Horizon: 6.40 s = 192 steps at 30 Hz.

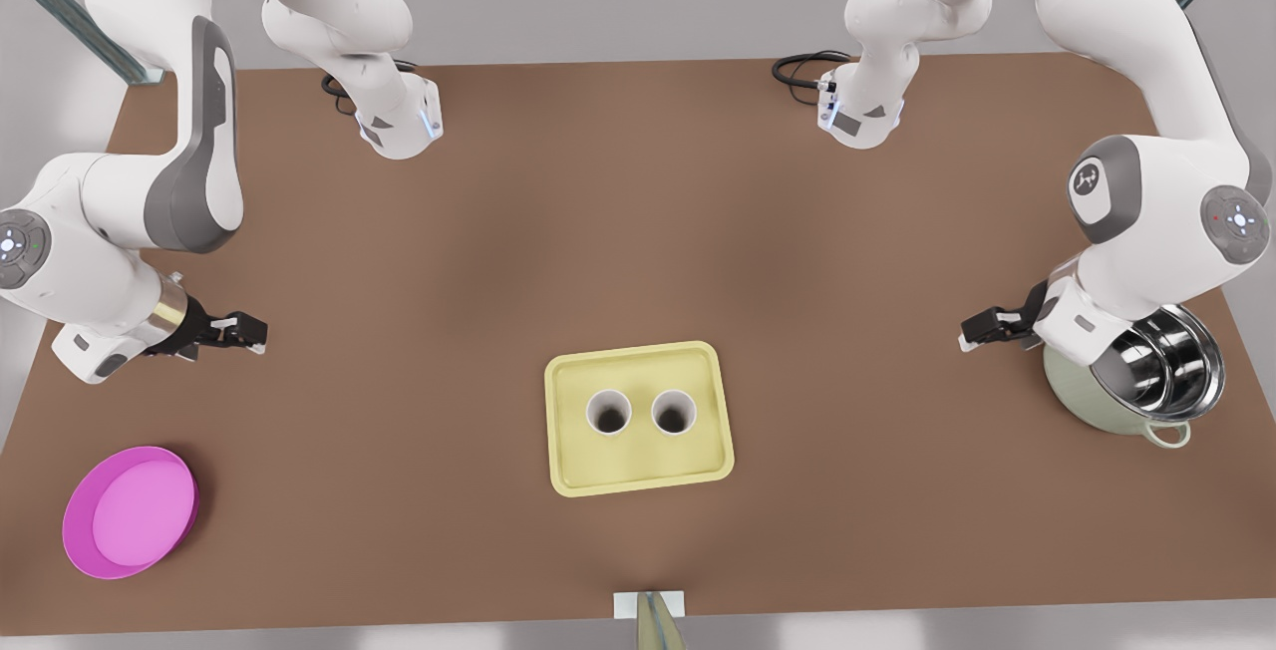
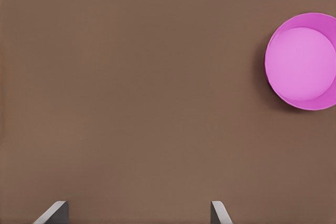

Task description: Use the left arm to pick up the white IKEA cup from the tray and place it on the middle-left position; use the right arm to pick up the white IKEA cup from the tray and place it on the middle-right position

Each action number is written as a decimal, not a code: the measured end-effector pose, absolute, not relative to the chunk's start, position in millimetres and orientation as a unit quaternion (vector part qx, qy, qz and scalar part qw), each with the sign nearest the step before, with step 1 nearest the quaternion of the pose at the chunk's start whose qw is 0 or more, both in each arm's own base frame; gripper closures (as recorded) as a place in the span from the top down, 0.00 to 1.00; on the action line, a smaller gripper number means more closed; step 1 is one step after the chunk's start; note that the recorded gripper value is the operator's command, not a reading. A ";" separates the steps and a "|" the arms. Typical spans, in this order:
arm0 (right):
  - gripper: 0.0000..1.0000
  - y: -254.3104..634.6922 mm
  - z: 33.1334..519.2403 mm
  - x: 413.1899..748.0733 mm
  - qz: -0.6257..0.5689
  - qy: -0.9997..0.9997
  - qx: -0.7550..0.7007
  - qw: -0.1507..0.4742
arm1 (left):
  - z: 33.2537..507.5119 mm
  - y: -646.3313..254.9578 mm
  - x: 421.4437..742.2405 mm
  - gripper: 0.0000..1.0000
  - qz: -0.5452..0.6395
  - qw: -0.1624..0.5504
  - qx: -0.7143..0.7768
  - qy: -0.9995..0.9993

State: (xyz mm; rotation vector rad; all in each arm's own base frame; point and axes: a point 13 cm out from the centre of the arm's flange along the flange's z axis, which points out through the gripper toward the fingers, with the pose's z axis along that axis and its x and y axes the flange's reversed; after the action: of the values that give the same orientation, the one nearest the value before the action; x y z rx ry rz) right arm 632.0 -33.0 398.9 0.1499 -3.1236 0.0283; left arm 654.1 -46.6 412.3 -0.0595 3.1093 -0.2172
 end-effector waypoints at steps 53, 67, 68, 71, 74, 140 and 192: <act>1.00 414.9 132.2 670.3 -0.050 -0.997 0.043 -0.029 | 419.4 -23.7 660.2 1.00 -0.077 0.026 -0.029 0.996; 0.35 430.8 79.9 644.8 -0.041 -0.998 0.040 0.001 | 423.7 -22.1 662.1 1.00 -0.077 0.031 -0.028 0.996; 0.31 430.7 80.9 646.1 -0.043 -0.998 0.039 -0.001 | 424.7 -21.9 662.5 1.00 -0.077 0.032 -0.028 0.996; 0.05 426.0 87.1 653.5 -0.047 -0.998 0.033 -0.006 | 425.5 -20.0 662.8 1.00 -0.078 0.033 -0.029 0.996; 0.00 421.9 92.4 659.5 -0.053 -0.998 0.028 -0.009 | 425.8 -17.4 662.9 1.00 -0.081 0.033 -0.033 0.996; 1.00 -31.9 424.8 615.1 -0.014 -0.998 0.052 0.033 | 235.2 -423.6 691.1 1.00 -0.080 0.086 -0.001 0.993; 1.00 -43.7 425.0 625.7 0.001 -1.000 -0.011 0.020 | 183.6 -365.3 662.2 0.00 -0.047 0.048 -0.117 0.991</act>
State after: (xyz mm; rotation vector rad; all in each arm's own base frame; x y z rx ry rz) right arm 625.7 -43.7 425.0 -0.0336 -3.1023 0.0030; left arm 662.2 -365.3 183.6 -0.3581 3.0202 -0.1431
